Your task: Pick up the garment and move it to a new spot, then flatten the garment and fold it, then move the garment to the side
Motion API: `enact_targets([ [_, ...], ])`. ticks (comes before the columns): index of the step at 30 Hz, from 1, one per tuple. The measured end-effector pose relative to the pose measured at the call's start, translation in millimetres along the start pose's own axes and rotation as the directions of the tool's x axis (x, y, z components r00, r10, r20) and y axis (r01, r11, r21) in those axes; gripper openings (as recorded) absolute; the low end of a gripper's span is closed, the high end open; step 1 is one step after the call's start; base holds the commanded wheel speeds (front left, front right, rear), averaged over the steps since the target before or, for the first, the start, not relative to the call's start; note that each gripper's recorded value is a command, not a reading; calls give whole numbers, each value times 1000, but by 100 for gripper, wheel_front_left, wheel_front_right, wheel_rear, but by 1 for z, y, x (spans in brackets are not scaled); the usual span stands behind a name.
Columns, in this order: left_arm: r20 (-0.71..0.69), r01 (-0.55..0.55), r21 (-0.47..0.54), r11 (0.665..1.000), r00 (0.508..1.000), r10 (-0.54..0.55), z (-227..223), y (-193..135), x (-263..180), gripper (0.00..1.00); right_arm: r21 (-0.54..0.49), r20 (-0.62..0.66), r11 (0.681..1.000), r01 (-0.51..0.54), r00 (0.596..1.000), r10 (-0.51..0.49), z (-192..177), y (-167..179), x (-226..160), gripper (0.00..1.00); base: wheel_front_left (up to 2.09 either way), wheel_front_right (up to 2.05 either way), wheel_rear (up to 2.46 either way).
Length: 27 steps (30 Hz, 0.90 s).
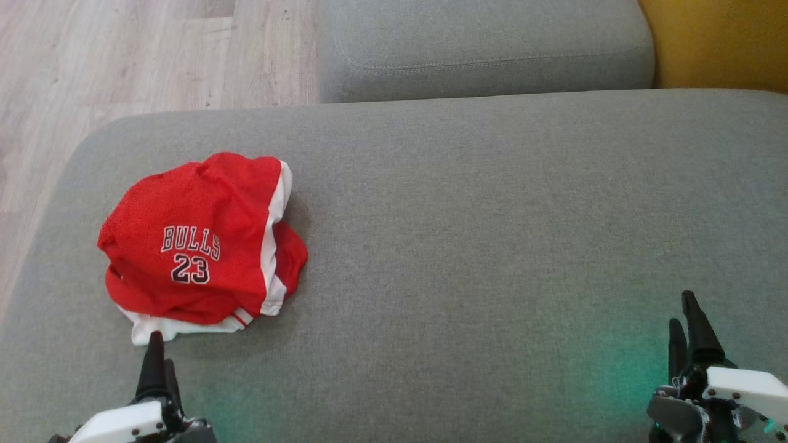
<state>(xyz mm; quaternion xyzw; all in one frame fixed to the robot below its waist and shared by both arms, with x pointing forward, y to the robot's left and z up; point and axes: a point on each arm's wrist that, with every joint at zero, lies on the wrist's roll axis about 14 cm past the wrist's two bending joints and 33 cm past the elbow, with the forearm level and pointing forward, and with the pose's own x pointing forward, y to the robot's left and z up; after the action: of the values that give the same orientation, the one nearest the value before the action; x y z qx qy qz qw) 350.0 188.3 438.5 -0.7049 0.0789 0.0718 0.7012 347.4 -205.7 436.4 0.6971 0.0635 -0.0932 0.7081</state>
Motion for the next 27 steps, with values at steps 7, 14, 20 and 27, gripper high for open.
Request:
enact_targets([
  [7, 16, 14, 24, 1000, 1000, -14, 2, -5, 0, 100, -60, 9, 998, -8, 1000, 8, 1, 3, 0, 100, 0, 0, 0],
  [14, 39, 24, 73, 997, 999, -27, 7, -9, -1, 100, -173, 27, 985, -21, 999, 26, 6, 10, 0, 100, 0, 0, 0],
  [20, 55, 29, 162, 986, 998, -38, 11, -17, 0, 100, -295, 33, 954, -51, 997, 64, 8, 23, 1, 100, 0, 0, 0],
  [27, 61, 41, 295, 955, 996, -62, 8, -35, 3, 100, -431, 26, 898, -88, 994, 110, 5, 38, 2, 100, 0, 0, 0],
])
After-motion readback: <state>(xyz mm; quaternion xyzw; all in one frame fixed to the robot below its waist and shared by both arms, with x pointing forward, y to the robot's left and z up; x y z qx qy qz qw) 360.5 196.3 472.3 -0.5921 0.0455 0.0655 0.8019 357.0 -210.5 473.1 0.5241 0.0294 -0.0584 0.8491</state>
